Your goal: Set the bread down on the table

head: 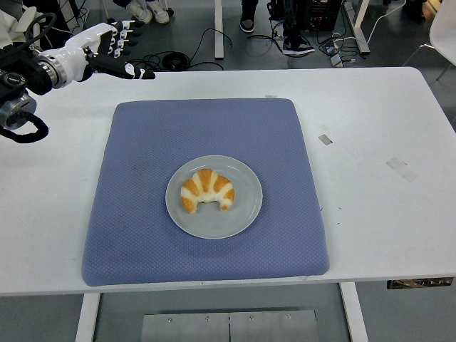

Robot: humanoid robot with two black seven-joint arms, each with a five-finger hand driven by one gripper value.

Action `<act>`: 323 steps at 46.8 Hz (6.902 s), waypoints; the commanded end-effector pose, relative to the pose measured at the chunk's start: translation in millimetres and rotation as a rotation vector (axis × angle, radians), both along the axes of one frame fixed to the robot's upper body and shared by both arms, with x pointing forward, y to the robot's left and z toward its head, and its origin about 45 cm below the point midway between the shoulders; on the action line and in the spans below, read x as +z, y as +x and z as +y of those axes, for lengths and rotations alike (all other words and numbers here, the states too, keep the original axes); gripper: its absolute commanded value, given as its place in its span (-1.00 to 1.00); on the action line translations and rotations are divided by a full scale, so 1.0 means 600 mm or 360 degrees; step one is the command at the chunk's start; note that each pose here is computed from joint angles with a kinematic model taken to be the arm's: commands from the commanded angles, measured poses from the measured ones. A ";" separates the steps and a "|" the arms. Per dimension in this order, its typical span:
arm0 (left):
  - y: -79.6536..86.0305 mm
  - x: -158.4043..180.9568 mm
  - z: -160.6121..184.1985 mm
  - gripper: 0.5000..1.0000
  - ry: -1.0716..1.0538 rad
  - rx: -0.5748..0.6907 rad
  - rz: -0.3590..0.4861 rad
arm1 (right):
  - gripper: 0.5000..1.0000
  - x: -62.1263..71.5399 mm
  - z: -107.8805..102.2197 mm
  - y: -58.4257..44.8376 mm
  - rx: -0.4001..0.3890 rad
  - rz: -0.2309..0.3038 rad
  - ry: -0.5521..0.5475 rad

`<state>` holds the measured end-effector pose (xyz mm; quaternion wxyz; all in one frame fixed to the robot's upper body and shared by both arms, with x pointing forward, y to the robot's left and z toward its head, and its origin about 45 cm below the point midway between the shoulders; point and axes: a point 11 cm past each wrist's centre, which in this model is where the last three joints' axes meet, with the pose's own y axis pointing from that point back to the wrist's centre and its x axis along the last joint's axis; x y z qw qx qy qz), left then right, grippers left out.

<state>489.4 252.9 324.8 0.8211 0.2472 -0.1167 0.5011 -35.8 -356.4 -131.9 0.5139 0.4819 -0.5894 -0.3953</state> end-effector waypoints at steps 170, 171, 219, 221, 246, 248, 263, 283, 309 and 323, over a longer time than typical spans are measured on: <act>-0.159 -0.126 -0.187 -1.00 0.0836 -0.1026 0.0285 | 1.00 0.000 0.000 0.000 0.0000 0.0000 0.0000; -0.158 -0.125 -0.186 -1.00 0.0838 -0.1022 0.0281 | 1.00 0.000 0.000 0.000 0.0000 0.0000 0.0000; -0.072 -0.071 -0.004 -1.00 0.0883 -0.0606 0.0175 | 1.00 0.000 0.000 0.000 0.0000 0.0000 0.0000; -0.069 -0.072 0.002 -1.00 0.0882 -0.0593 0.0177 | 1.00 0.000 0.000 0.000 0.0000 0.0000 0.0000; -0.038 -0.111 0.032 -1.00 0.0877 -0.0520 0.0202 | 1.00 0.000 0.000 0.000 0.0000 0.0000 0.0000; -0.039 -0.114 0.033 -1.00 0.0877 -0.0518 0.0209 | 1.00 0.000 0.000 0.000 0.0000 0.0000 -0.0002; -0.038 -0.129 0.018 -1.00 0.0847 -0.0532 0.0215 | 1.00 0.000 0.000 0.000 0.0000 0.0000 0.0000; -0.031 -0.126 0.006 -1.00 0.0811 -0.0521 0.0196 | 1.00 0.000 0.000 0.000 0.0000 0.0000 0.0000; -0.028 -0.115 0.002 0.88 0.0598 -0.0436 0.0236 | 1.00 0.000 0.000 0.000 0.0000 0.0000 0.0000; -0.019 -0.091 -0.002 0.92 0.0457 -0.0386 0.0195 | 1.00 0.000 0.000 0.000 0.0000 0.0000 0.0000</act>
